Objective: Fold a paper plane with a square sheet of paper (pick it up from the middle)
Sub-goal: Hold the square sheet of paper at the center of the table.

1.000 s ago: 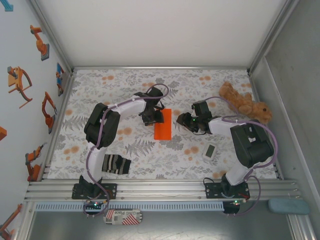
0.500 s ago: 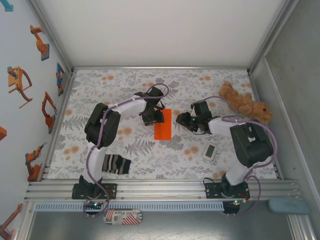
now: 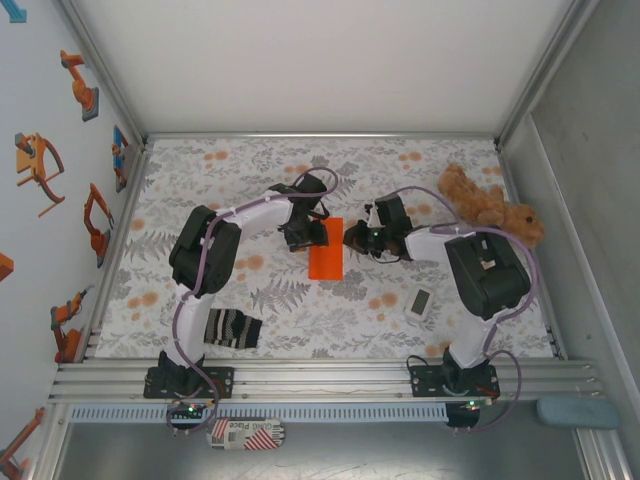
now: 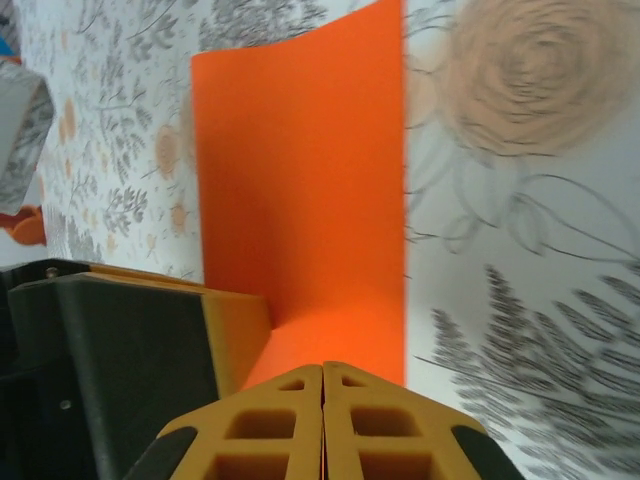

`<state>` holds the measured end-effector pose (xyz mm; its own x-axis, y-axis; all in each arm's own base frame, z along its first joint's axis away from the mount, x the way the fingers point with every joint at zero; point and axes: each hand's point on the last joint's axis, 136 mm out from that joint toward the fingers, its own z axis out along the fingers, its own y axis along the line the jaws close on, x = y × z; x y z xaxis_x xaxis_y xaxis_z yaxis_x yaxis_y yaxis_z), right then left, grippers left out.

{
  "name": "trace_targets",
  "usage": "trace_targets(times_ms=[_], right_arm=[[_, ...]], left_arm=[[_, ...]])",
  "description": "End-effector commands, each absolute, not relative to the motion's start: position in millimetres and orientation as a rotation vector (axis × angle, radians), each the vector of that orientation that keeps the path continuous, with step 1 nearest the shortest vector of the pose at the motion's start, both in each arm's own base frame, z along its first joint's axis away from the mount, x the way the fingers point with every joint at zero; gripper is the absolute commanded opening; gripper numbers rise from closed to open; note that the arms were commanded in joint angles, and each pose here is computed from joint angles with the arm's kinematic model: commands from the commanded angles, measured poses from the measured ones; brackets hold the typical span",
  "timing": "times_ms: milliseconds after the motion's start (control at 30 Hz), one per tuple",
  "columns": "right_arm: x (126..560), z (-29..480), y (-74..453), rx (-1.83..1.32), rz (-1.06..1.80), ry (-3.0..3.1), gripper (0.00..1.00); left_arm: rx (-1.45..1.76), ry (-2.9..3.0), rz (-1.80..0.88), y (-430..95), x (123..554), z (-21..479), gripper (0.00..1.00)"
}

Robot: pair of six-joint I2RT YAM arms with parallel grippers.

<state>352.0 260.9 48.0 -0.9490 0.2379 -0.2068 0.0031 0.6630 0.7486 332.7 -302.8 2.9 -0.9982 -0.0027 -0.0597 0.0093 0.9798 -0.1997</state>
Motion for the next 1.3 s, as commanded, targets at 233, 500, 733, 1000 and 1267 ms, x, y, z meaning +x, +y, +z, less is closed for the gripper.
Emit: trace_targets(times_ms=[233,500,733,1000,1267], right_arm=[[351,33,280,0.155,1.194,2.674,0.00],[342,13,276,0.173,1.167,2.748,0.00],[319,-23,256,0.215,1.016,2.897,0.00],[303,-50,231,0.218,0.801,3.020,0.00],[298,-62,219,0.185,0.672,3.093,0.00]], left_arm=[[-0.006,3.409,0.205,-229,249,-125,0.53],[-0.014,3.408,0.205,-228,248,-124,0.53],[-0.015,3.401,0.205,-228,250,-123,0.53],[0.017,3.277,-0.033,-255,295,-68,0.53],[-0.005,2.980,-0.331,-277,361,45,0.54]])
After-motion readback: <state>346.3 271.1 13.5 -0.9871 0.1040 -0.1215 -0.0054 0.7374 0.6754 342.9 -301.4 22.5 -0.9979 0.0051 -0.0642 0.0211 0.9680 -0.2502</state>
